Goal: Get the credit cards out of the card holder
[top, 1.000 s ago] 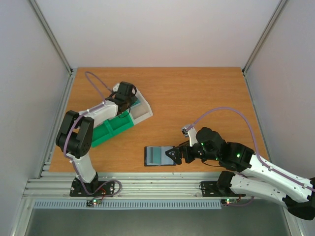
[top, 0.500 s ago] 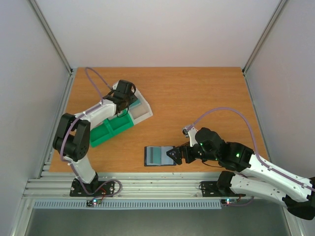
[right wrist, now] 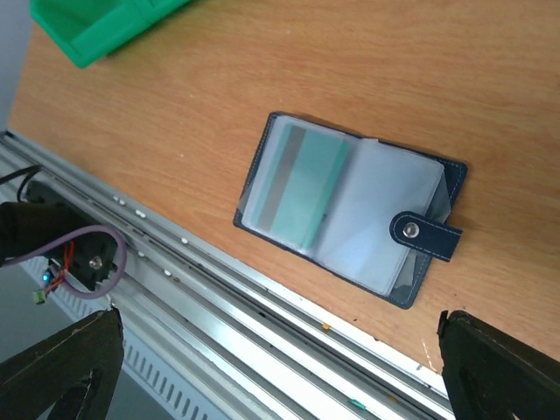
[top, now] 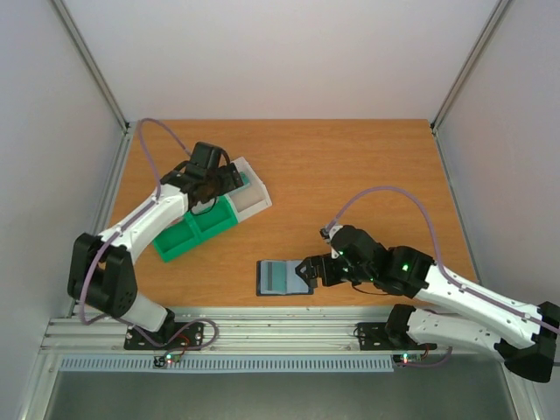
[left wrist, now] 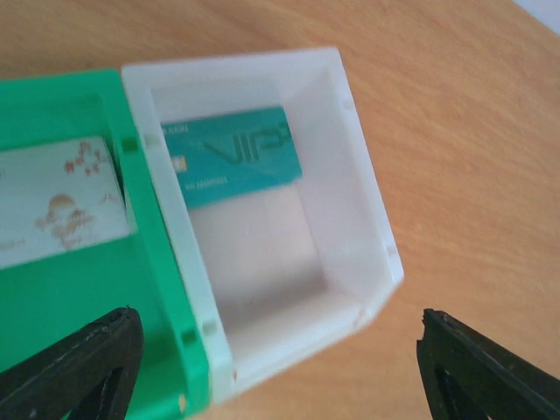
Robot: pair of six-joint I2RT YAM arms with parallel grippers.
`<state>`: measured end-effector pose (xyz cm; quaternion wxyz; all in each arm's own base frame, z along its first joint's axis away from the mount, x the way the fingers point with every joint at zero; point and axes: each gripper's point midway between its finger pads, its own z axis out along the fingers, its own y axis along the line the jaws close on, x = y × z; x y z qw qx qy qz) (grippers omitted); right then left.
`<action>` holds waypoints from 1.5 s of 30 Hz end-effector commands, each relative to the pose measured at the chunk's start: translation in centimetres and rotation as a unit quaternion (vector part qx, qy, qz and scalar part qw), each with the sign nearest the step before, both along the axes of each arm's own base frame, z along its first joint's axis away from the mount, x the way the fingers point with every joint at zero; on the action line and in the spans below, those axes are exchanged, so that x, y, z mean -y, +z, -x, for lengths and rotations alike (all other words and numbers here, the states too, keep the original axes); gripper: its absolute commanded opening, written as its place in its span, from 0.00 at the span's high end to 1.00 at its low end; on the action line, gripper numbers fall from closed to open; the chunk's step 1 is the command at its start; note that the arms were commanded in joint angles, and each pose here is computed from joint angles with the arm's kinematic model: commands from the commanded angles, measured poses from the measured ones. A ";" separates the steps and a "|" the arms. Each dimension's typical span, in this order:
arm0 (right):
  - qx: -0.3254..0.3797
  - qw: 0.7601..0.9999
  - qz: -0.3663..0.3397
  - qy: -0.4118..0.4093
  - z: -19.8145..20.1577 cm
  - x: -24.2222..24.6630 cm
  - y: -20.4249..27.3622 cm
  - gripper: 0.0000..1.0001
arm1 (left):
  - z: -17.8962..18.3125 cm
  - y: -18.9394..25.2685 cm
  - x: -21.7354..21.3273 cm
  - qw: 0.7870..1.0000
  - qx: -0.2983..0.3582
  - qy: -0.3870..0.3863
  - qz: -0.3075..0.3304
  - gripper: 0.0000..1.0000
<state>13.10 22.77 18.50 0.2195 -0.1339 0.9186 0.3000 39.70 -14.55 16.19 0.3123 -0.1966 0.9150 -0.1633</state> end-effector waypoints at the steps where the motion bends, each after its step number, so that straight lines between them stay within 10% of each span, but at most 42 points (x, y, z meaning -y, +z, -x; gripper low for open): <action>1: -0.018 1.000 -0.002 -0.011 -0.4 -0.9 -0.1 0.01 | 4.8 -1.3 1.5 0.992 -0.052 -0.117 0.008 0.14; 9: -0.055 0.998 0.002 0.015 -0.8 -4.3 -2.7 0.10 | 11.5 -1.9 4.3 0.967 -0.066 -0.218 0.115 0.23; 15: -0.077 0.997 0.012 0.010 -1.6 -6.1 -5.7 0.49 | 15.4 -2.1 4.9 0.955 -0.065 -0.240 0.165 0.28; 22: -0.086 0.996 0.038 -0.005 -2.8 -7.1 -8.8 0.65 | 18.4 -2.8 6.2 0.944 -0.071 -0.249 0.203 0.32; 45: -0.115 0.988 0.104 -0.024 -3.9 -6.3 -16.0 0.83 | 20.7 -8.4 9.5 0.929 -0.118 -0.241 0.255 0.44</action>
